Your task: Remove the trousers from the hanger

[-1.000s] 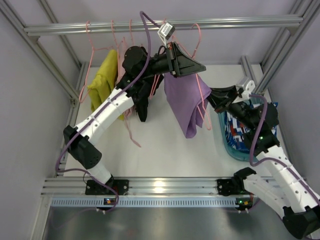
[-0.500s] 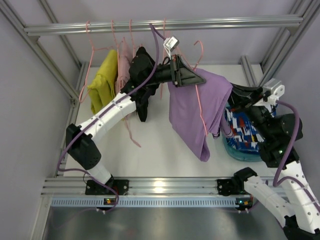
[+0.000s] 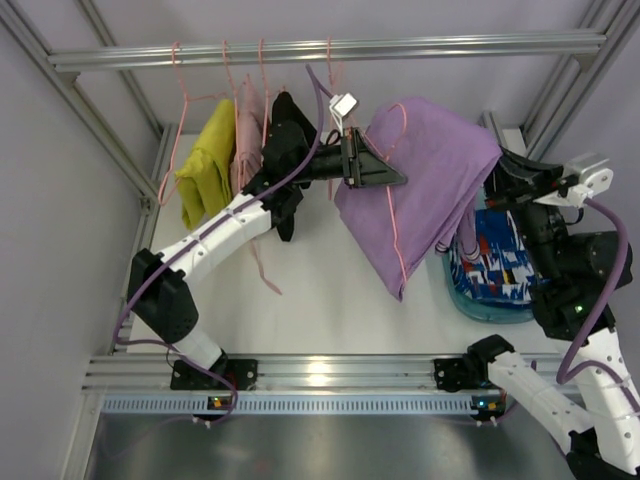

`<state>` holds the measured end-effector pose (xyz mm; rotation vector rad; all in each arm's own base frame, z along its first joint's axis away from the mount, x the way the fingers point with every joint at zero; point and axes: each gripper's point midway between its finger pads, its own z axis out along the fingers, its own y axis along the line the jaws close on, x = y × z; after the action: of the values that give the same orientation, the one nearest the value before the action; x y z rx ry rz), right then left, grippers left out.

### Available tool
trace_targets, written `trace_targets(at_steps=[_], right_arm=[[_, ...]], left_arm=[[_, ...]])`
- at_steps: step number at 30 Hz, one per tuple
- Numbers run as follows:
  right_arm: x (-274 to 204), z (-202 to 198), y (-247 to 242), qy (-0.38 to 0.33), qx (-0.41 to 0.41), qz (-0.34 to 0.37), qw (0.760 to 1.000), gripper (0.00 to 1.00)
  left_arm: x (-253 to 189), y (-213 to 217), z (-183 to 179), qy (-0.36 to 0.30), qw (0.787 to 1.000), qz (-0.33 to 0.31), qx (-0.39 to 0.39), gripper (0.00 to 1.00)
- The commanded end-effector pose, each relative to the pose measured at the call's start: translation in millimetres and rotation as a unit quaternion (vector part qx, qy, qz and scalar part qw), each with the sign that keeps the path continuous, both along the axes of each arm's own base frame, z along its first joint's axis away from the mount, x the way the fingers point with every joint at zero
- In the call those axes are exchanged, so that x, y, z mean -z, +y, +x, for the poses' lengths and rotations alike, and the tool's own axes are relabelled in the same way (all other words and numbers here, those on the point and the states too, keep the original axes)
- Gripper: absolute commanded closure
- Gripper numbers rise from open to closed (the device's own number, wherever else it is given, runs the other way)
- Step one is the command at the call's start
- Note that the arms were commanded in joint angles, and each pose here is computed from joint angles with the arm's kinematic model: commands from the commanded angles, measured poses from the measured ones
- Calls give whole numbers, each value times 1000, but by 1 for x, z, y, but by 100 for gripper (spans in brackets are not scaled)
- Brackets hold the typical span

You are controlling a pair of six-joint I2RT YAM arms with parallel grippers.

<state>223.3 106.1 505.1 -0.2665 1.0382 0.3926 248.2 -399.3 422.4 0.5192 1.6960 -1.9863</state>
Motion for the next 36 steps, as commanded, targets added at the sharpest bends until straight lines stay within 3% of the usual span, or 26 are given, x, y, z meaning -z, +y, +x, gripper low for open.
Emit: trace_targets(at_steps=[1,10,22,30,36], right_arm=[[-85,-36,-40,-128,62,69,987,100],[-133,-45,-65,-185,123,96,970,100],[-147,-67,-115,-184,237,108,948,100],[-88,-71,-153,-114,354,57,927,100],[-37,-87,-176,-60,412,25,909,100]], left_arm=[[-12,8,-24,-41,999,-12,25,100],[6,9,-29,-39,999,3,30,100],[12,7,-29,-53,998,8,36,100],[-11,6,-40,-116,990,-9,78,100],[-18,5,-37,-122,990,-14,75,100]])
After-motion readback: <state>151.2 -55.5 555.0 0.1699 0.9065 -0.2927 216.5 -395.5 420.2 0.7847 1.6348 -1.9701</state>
